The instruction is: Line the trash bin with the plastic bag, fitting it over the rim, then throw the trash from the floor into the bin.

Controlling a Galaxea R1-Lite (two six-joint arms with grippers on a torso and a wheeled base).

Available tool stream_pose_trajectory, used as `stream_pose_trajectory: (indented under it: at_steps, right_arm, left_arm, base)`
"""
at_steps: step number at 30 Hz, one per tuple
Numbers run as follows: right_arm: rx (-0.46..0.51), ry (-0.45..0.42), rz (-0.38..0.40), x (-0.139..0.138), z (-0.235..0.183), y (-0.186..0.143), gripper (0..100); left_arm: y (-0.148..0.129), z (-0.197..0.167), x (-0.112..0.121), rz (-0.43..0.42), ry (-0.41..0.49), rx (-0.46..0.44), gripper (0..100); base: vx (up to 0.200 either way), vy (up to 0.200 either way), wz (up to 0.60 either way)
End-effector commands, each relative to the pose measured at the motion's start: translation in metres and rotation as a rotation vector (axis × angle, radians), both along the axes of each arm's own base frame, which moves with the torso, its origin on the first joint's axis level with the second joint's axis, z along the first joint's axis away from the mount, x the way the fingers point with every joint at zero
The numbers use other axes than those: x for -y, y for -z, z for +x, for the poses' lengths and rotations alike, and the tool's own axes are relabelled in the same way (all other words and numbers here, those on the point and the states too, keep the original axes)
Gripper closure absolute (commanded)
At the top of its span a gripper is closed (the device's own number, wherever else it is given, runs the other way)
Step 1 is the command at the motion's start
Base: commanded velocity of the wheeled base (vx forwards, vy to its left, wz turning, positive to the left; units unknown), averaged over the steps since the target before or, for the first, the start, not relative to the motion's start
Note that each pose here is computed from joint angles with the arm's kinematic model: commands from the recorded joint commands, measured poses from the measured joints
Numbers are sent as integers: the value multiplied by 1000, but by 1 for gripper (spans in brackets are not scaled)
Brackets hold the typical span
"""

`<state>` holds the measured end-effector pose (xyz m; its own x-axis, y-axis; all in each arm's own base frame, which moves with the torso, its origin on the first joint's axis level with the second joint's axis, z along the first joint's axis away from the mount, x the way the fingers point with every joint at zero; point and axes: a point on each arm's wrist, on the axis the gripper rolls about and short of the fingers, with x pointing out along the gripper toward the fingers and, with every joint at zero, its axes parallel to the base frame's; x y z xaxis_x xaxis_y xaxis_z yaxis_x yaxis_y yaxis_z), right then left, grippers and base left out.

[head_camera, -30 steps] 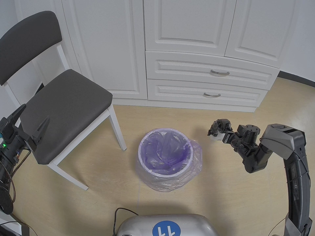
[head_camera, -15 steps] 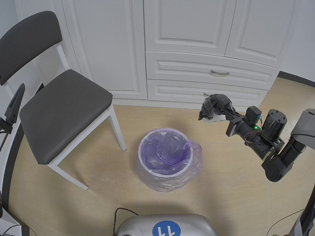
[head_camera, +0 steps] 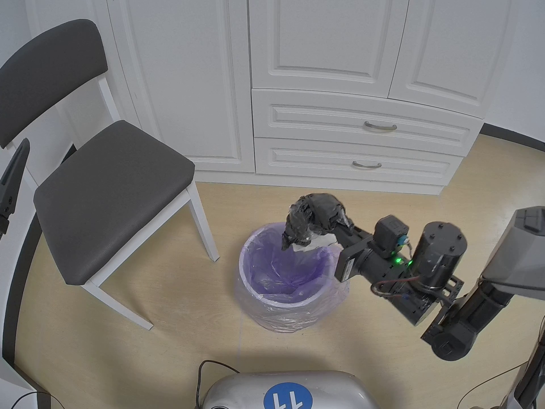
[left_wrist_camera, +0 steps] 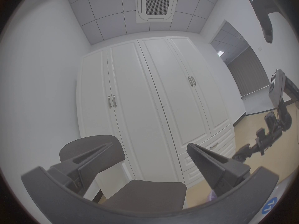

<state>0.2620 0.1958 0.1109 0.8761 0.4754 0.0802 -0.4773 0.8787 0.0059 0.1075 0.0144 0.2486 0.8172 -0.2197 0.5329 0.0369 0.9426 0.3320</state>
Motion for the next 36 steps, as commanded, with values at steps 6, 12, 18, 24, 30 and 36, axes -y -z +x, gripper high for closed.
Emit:
stream_pose_trajectory:
  at_steps: [6,12,18,24,30,36]
  right_arm:
    - [-88,34,-34,-40,14,54,100]
    - [-160,54,-28,-52,30,95,100]
    - [-183,56,46,-66,46,115,100]
    - [-201,77,142,-72,67,133,100]
    - [-208,104,152,-64,80,145,100]
    - [-221,119,139,-59,88,160,100]
  left_arm:
    - [-4,-8,2,8,0,31,0]
    - [-5,-9,2,9,0,37,0]
    - [-5,-9,2,11,3,37,0]
    - [-6,-9,2,16,7,41,0]
    - [-6,-8,3,19,12,41,0]
    - [-5,-7,3,24,14,37,0]
  base:
    - [0,0,0]
    - [0,0,0]
    - [0,0,0]
    - [0,0,0]
    - [0,0,0]
    - [0,0,0]
